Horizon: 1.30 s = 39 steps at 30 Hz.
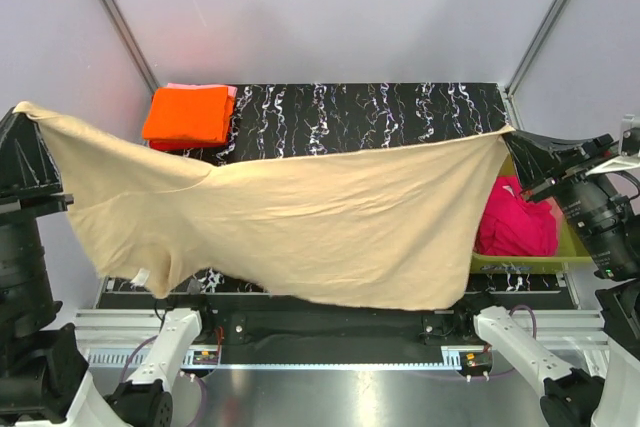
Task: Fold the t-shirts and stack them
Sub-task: Flatten the tshirt out
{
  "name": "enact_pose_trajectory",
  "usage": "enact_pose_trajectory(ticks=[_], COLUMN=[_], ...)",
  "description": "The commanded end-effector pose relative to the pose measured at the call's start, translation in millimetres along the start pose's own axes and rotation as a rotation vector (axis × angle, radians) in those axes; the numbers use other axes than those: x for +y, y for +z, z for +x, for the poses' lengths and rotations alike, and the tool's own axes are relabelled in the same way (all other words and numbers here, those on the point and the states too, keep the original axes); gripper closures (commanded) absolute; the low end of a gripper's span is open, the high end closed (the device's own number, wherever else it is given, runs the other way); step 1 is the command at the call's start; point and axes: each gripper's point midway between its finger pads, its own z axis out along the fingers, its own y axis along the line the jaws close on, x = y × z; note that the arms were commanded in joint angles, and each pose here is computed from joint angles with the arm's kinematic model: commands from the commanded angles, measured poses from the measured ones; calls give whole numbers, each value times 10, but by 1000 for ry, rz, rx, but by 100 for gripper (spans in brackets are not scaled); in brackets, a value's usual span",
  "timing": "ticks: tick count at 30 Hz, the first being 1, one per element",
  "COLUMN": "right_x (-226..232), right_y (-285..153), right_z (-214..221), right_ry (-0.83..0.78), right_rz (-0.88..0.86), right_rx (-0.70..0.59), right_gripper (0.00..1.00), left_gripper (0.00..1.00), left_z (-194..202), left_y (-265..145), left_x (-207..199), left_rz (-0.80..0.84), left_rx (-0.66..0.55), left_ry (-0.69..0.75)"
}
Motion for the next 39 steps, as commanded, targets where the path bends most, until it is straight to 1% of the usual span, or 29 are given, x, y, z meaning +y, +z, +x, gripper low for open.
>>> enact_pose_trajectory(ticks=[1, 2, 3, 5, 6, 7, 8, 9, 11, 12, 13, 14, 15, 17, 18, 20, 21, 22, 23, 24, 25, 26, 27, 30, 31, 32, 35, 39], right_x=[-143, -164, -205, -254, -346, -380, -474, -527, -697, -738, -777, -799, -803, -805, -812, -899, -910, -912, -946, -967, -963, -1019, -1037, -1129, -1158, -1277, -1489, -1625], right_y=[116, 176, 343, 559, 763, 873, 1074, 1195, 1493, 1632, 1736, 1924, 2003, 2142, 2192, 2248, 2274, 2305, 2381, 2413, 2474, 2503, 2528, 2584, 2607, 2625, 2672, 2767], right_z=[-105, -98, -6, 171, 324, 425, 705, 810, 1288, 1397, 1594, 1900, 2056, 2532, 2656, 3044, 3157, 3271, 3491, 3613, 3660, 3878, 3958, 4269, 4320, 4440, 4608, 4602], right_ry=[-1, -6, -13, -29, -38, -41, -47, -60, -69, -70, -72, -66, -62, -48, -46, -85, -111, -121, -147, -155, -163, -164, -172, -197, -206, -241, -328, -391], right_rz=[80, 87, 96, 100, 131, 137, 162, 175, 221, 228, 231, 214, 200, 164, 159, 152, 131, 113, 92, 85, 75, 80, 80, 91, 94, 141, 205, 246], right_rx=[-24, -19, 15, 70, 113, 138, 209, 224, 329, 334, 370, 432, 465, 563, 578, 654, 676, 694, 727, 749, 756, 797, 809, 862, 866, 881, 904, 882], right_gripper=[100, 100, 100, 100, 100, 100, 100, 100, 100, 100, 100, 100, 100, 100, 100, 100, 100, 100, 100, 100, 100, 100, 100, 100, 100, 100, 100, 100], left_gripper=[100, 100, 100, 100, 100, 100, 100, 100, 100, 100, 100, 100, 100, 100, 100, 100, 100, 100, 100, 100, 100, 100, 100, 100, 100, 100, 100, 100], left_z=[144, 178, 217, 437, 557, 815, 979, 1341, 1736, 2164, 2359, 2576, 2976, 3337, 3656, 3937, 4199, 4306, 4417, 4636, 4734, 4825, 4981, 5231, 5268, 5308, 5377, 5324], left_y=[218, 261, 308, 517, 598, 748, 819, 940, 1027, 1029, 1135, 1151, 1156, 1115, 1029, 923, 798, 734, 680, 567, 510, 453, 350, 162, 124, 86, 25, 99], left_x=[46, 69, 122, 217, 225, 294, 328, 455, 553, 703, 778, 851, 1003, 1138, 1249, 1364, 1448, 1542, 1576, 1641, 1670, 1694, 1729, 1811, 1832, 1853, 1922, 1950], left_rz=[-9, -14, -34, -47, -32, -27, -17, -24, -5, -14, -7, -6, -14, -27, -31, -45, -52, -86, -92, -105, -110, -111, -118, -127, -133, -137, -163, -187], left_rx=[47, 56, 62, 109, 136, 189, 220, 277, 332, 406, 411, 451, 534, 616, 677, 723, 768, 788, 804, 842, 865, 886, 919, 976, 987, 999, 1021, 1007], left_ry=[39, 56, 77, 139, 158, 196, 214, 249, 282, 305, 339, 356, 382, 392, 400, 405, 396, 401, 394, 374, 367, 359, 343, 335, 336, 339, 351, 361])
